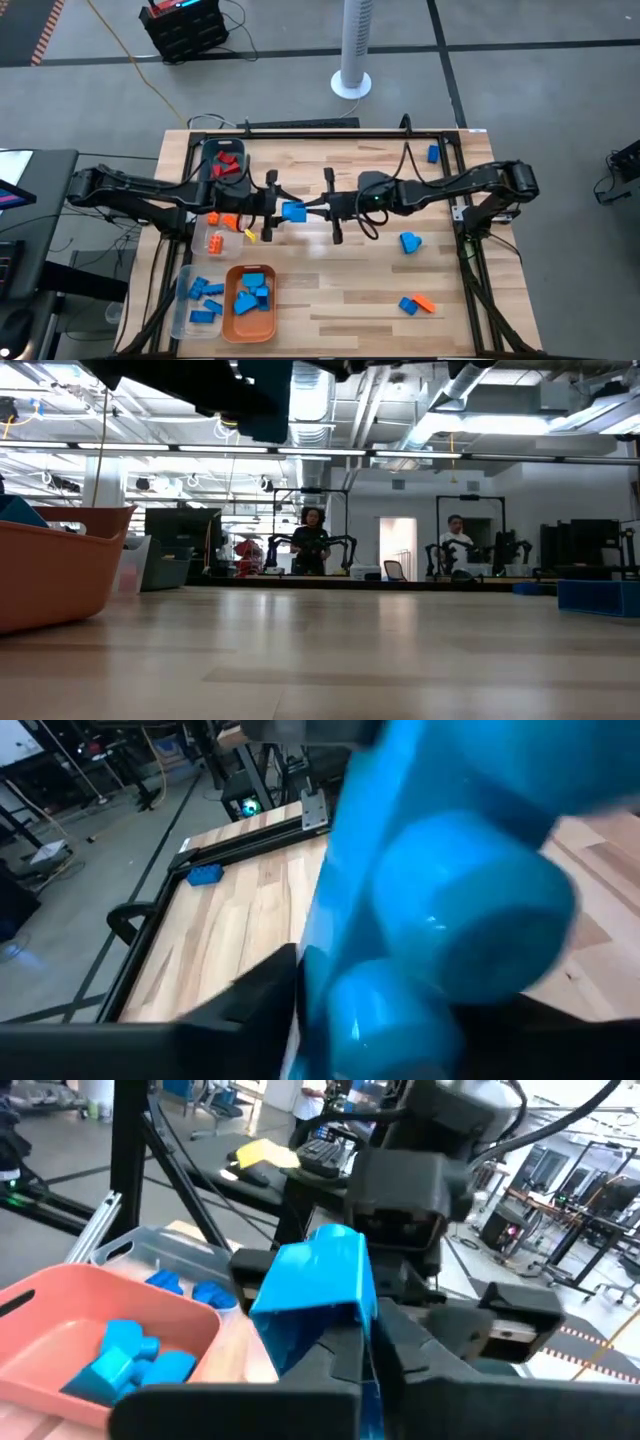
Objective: Sort blocks
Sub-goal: Put the light blue game piece into the orange bin
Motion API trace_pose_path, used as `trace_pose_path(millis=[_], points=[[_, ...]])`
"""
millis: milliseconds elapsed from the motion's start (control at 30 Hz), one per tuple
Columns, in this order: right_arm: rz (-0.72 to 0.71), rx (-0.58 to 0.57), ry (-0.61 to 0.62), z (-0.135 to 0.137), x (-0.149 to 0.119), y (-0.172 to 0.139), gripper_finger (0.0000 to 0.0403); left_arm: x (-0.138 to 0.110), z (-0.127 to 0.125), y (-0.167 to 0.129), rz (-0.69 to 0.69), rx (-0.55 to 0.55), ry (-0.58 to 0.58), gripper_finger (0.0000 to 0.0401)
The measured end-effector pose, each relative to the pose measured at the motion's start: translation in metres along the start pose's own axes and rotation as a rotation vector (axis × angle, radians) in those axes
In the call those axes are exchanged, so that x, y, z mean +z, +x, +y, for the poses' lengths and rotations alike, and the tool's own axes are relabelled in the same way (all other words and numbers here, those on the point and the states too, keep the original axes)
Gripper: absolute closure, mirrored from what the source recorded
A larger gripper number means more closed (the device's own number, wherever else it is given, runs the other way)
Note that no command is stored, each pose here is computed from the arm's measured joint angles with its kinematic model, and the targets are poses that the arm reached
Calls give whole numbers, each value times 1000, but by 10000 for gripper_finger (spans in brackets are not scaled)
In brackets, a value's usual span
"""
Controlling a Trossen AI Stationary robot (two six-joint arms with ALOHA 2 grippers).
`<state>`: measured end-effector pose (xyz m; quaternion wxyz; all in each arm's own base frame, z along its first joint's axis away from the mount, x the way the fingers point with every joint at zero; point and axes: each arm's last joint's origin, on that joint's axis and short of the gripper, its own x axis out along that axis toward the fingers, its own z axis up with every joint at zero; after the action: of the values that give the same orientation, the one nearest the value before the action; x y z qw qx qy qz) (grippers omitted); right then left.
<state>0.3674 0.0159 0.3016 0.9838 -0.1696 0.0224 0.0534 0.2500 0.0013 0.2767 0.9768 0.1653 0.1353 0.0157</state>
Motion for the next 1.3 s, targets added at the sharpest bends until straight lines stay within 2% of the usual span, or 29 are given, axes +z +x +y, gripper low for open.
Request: trace_pose_path(millis=[100,267,433,567,800,967,1100,1300], points=[[7,-1,13,-1,1,-2,353,-1,0,0,10,11,-11,272],[49,11,32,-2,6,-11,286,0,1,-5,14,16,-33,272],[148,43,90,-5,20,-39,228,8,4,-31,2,15,-79,272],[286,77,168,-2,17,-55,200,5,-1,-54,66,-55,-157,272],[449,33,262,13,-19,-60,200,-2,-28,-70,213,-322,-375,272],[422,-8,291,14,-36,-55,213,2,-51,-71,290,-481,-512,272],[438,-51,291,13,-41,-55,221,7,-70,-69,384,-545,-609,272],[485,-134,320,4,-45,-59,228,-2,-107,-63,644,-600,-621,272]])
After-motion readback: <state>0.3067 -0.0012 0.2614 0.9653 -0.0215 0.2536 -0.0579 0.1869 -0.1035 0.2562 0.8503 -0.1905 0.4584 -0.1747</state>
